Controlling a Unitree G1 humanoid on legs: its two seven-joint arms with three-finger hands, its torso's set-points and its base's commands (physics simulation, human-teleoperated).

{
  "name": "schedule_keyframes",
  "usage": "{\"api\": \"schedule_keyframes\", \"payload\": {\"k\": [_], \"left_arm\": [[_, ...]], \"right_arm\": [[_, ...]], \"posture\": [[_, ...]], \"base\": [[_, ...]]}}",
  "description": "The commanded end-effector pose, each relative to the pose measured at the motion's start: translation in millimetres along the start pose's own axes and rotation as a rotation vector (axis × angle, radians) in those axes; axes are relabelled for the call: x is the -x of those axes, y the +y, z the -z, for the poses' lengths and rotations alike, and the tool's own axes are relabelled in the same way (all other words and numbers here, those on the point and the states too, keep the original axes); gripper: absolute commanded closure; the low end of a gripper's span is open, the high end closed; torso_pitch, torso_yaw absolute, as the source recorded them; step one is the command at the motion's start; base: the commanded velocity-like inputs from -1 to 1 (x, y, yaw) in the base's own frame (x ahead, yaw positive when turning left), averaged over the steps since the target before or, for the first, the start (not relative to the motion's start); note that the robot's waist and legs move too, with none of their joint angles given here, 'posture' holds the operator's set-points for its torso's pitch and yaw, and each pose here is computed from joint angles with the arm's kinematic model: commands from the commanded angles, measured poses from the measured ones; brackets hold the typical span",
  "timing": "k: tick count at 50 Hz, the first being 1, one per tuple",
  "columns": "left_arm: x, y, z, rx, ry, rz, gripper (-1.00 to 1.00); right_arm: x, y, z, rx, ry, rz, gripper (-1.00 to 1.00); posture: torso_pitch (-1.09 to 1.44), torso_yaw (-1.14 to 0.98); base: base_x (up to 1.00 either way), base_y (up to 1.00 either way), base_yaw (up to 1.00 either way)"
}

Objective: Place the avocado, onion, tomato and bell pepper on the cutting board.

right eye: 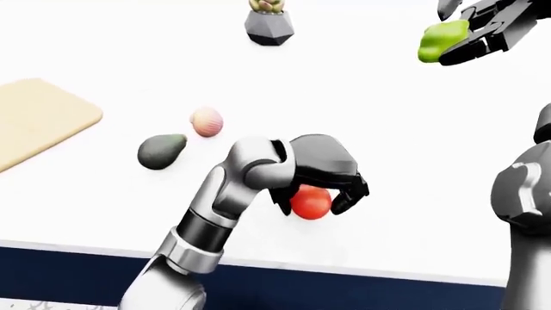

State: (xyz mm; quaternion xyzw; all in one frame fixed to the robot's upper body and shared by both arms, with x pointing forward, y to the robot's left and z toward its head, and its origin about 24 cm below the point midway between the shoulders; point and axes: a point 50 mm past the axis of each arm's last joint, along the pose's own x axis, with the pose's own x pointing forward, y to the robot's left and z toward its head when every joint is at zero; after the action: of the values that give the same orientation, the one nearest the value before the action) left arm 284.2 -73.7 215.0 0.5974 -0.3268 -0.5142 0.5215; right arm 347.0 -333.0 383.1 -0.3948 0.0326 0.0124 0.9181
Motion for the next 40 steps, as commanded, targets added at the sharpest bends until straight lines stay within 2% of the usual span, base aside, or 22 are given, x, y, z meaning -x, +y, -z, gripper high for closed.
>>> {"api": "schedule_keyframes", "payload": {"k": [1, 5, 6, 7, 9, 11, 14, 17, 20, 21, 22, 28, 31, 32, 37, 40], "left_arm": [[7.5, 9.1, 3.5, -0.026, 0.017, -0.030, 1.00], [12.1, 7.2, 13.0, -0.023, 0.038, -0.024, 1.00], [13.3, 7.8, 14.5, -0.021, 0.041, -0.025, 1.00], [14.1, 8.2, 15.9, -0.021, 0.044, -0.027, 1.00], [16.0, 8.1, 18.8, -0.020, 0.050, -0.024, 1.00], [19.4, 10.7, 23.0, -0.017, 0.059, -0.025, 1.00], [26.4, 12.7, 33.3, -0.015, 0.080, -0.028, 1.00], [33.8, 21.0, 40.4, -0.007, 0.095, -0.042, 1.00], [42.4, 31.3, 45.7, -0.006, 0.109, -0.060, 1.00], [45.2, 34.4, 47.1, -0.005, 0.113, -0.066, 1.00], [47.2, 36.3, 48.1, -0.005, 0.116, -0.069, 1.00], [64.4, 54.1, 56.5, 0.007, 0.139, -0.116, 1.00], [71.6, 57.8, 60.7, 0.014, 0.152, -0.133, 1.00], [75.0, 59.3, 63.2, 0.016, 0.159, -0.135, 1.00], [98.2, 72.8, 83.4, 0.025, 0.221, -0.170, 1.00], [115.4, 81.0, 96.5, 0.033, 0.264, -0.204, 1.00]], "right_arm": [[10.0, -15.1, -16.8, 0.032, -0.080, 0.094, 1.00], [11.3, -18.0, -20.2, 0.025, -0.114, 0.134, 1.00], [12.1, -18.8, -21.1, 0.100, -0.137, 0.172, 1.00], [11.9, -18.5, -18.4, 0.092, -0.107, 0.150, 1.00], [11.0, -15.9, -14.3, 0.119, -0.113, 0.143, 1.00], [9.9, -14.0, -12.7, 0.112, -0.131, 0.143, 1.00], [9.9, -13.9, -11.2, 0.104, -0.113, 0.136, 1.00], [9.9, -13.0, -8.3, 0.089, -0.091, 0.109, 1.00], [10.7, -12.3, -6.7, 0.074, -0.111, 0.091, 1.00], [10.9, -10.4, -5.0, 0.094, -0.127, 0.071, 1.00], [10.7, -11.5, -6.2, 0.082, -0.140, 0.101, 1.00], [7.6, -6.0, 5.9, 0.081, -0.113, 0.093, 1.00], [5.8, -0.3, 11.5, 0.102, -0.113, 0.056, 1.00], [6.1, 1.8, 12.7, 0.094, -0.124, 0.021, 1.00], [6.3, 4.4, 18.7, 0.074, -0.132, 0.013, 1.00], [5.7, 5.9, 22.2, 0.029, -0.145, 0.013, 1.00]], "posture": [[0.00, 0.00], [0.00, 0.00], [0.00, 0.00], [0.00, 0.00], [0.00, 0.00], [0.00, 0.00], [0.00, 0.00], [0.00, 0.00], [0.00, 0.00], [0.00, 0.00], [0.00, 0.00], [0.00, 0.00], [0.00, 0.00], [0.00, 0.00], [0.00, 0.00], [0.00, 0.00]], "base": [[0.00, 0.00, 0.00], [0.00, 0.00, 0.00], [0.00, 0.00, 0.00], [0.00, 0.00, 0.00], [0.00, 0.00, 0.00], [0.00, 0.00, 0.00], [0.00, 0.00, 0.00], [0.00, 0.00, 0.00], [0.00, 0.00, 0.00], [0.00, 0.00, 0.00], [0.00, 0.00, 0.00], [0.00, 0.00, 0.00], [0.00, 0.00, 0.00], [0.00, 0.00, 0.00], [0.00, 0.00, 0.00], [0.00, 0.00, 0.00]]}}
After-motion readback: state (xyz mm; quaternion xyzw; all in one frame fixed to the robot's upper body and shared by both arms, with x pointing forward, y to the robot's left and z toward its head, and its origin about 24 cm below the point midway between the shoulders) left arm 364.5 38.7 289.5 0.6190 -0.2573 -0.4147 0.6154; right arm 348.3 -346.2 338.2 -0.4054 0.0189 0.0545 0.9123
